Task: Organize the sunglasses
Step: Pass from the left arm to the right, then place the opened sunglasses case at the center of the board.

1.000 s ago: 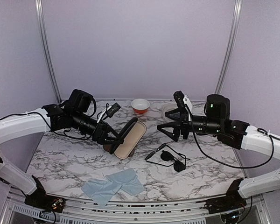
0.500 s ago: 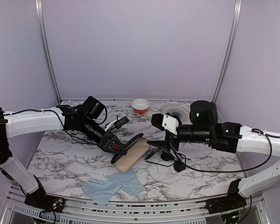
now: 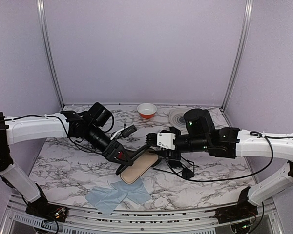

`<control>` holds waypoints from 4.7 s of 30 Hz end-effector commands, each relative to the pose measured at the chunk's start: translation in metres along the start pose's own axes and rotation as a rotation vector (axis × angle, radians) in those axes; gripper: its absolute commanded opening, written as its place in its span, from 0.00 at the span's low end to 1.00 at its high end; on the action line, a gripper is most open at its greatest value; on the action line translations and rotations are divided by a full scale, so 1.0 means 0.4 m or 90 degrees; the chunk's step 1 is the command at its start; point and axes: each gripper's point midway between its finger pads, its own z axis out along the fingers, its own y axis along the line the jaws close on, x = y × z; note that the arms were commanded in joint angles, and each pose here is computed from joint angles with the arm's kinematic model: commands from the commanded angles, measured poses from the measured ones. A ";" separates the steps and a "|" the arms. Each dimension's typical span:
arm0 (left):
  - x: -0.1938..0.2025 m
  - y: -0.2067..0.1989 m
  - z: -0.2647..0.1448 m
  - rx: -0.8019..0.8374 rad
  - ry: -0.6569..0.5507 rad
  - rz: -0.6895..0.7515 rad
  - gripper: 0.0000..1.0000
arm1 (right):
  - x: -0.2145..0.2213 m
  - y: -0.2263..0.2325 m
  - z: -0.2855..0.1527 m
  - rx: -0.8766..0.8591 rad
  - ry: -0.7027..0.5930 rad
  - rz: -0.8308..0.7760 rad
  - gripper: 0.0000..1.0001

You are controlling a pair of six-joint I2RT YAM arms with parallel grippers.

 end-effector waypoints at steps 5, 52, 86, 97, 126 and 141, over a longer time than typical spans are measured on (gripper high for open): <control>0.010 -0.019 0.009 0.025 0.015 0.005 0.22 | -0.071 -0.009 0.010 -0.005 -0.043 -0.036 0.33; -0.125 0.199 -0.568 -0.732 -0.381 0.012 0.99 | -0.024 -0.067 0.084 0.253 0.038 0.291 0.00; -0.092 0.147 -0.685 -0.842 -0.462 0.036 0.99 | 0.242 -0.007 0.317 0.307 0.193 0.434 0.00; -0.090 0.157 -0.683 -0.849 -0.455 0.032 0.99 | 0.274 -0.065 0.305 0.337 0.170 0.397 0.00; -0.089 0.162 -0.683 -0.854 -0.449 0.033 0.99 | 0.278 -0.008 0.285 0.355 0.150 0.407 0.29; -0.094 0.161 -0.666 -0.834 -0.439 0.043 0.99 | 0.100 0.105 0.303 0.086 0.051 0.411 0.28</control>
